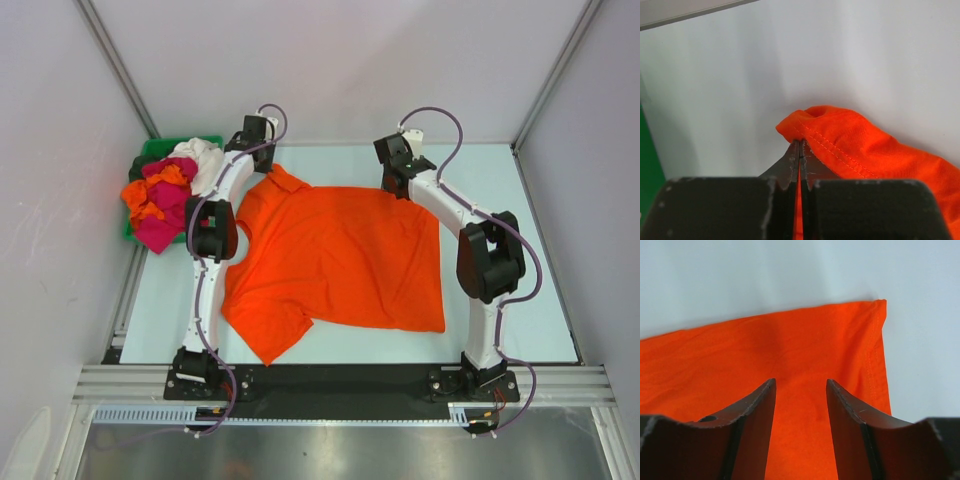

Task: Fold and stack the t-shirts
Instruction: Flatten out the tshirt

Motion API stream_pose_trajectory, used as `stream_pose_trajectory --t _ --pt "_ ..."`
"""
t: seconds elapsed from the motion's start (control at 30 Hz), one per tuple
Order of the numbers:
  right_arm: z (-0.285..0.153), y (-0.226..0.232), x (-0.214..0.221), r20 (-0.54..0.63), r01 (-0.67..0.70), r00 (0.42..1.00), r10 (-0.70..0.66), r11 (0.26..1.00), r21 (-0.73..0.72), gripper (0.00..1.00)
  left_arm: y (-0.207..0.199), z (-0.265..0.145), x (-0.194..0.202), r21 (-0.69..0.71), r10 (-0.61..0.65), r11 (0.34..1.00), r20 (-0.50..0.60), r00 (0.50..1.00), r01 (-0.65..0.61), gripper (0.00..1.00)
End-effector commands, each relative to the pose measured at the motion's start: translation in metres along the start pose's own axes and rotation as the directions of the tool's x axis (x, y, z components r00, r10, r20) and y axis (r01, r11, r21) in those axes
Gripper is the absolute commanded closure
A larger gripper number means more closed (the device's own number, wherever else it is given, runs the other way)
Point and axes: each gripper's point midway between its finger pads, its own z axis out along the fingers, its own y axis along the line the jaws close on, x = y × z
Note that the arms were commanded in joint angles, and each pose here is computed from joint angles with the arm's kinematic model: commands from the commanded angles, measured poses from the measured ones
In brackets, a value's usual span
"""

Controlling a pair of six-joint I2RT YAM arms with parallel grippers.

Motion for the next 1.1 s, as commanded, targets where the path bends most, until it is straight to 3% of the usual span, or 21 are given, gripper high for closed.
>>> stream_pose_trajectory --t 0.0,0.07,0.13,0.17,0.2,0.33,0.43,0.7,1.07 --pt "-0.017 -0.001 -0.019 0.059 -0.049 0.997 0.050 0.999 -0.024 0.50 0.006 -0.027 -0.043 -0.022 -0.025 0.999 0.114 0.993 0.028 0.86" --pt "-0.017 -0.001 -0.017 0.057 -0.053 0.997 0.055 0.998 -0.026 0.50 0.005 -0.028 -0.043 -0.019 -0.041 0.999 0.118 0.992 0.044 0.46" --pt "-0.016 -0.001 -0.017 0.057 -0.059 0.997 0.060 0.998 -0.025 0.50 0.005 -0.029 -0.043 -0.022 -0.056 0.998 0.115 0.992 0.059 0.25" --pt "-0.017 -0.001 -0.017 0.057 -0.058 0.997 0.059 0.998 -0.026 0.50 0.002 -0.029 -0.041 -0.017 -0.060 0.998 0.109 0.992 0.062 0.08" --pt "-0.017 -0.001 -0.016 0.057 -0.057 0.997 0.059 0.998 -0.024 0.50 0.002 -0.029 -0.039 -0.018 -0.065 0.998 0.099 0.993 0.067 0.05" --pt "-0.016 -0.003 -0.011 0.047 -0.053 0.997 0.054 0.998 -0.020 0.50 -0.001 -0.028 -0.039 -0.015 -0.046 0.999 0.097 0.994 0.048 0.07" --pt "-0.017 -0.003 -0.009 0.045 -0.057 0.997 0.058 0.998 -0.022 0.50 -0.012 -0.027 -0.040 0.001 0.002 1.000 0.094 0.996 -0.002 0.17" --pt "-0.015 -0.003 -0.004 0.032 -0.058 0.998 0.059 0.998 -0.024 0.50 -0.017 -0.024 -0.042 0.005 0.037 0.999 0.102 0.994 -0.038 0.58" --pt "-0.014 -0.005 -0.003 0.030 -0.052 0.998 0.053 0.998 -0.019 0.50 -0.008 -0.017 -0.029 -0.042 0.049 0.998 0.063 0.997 -0.046 0.70"
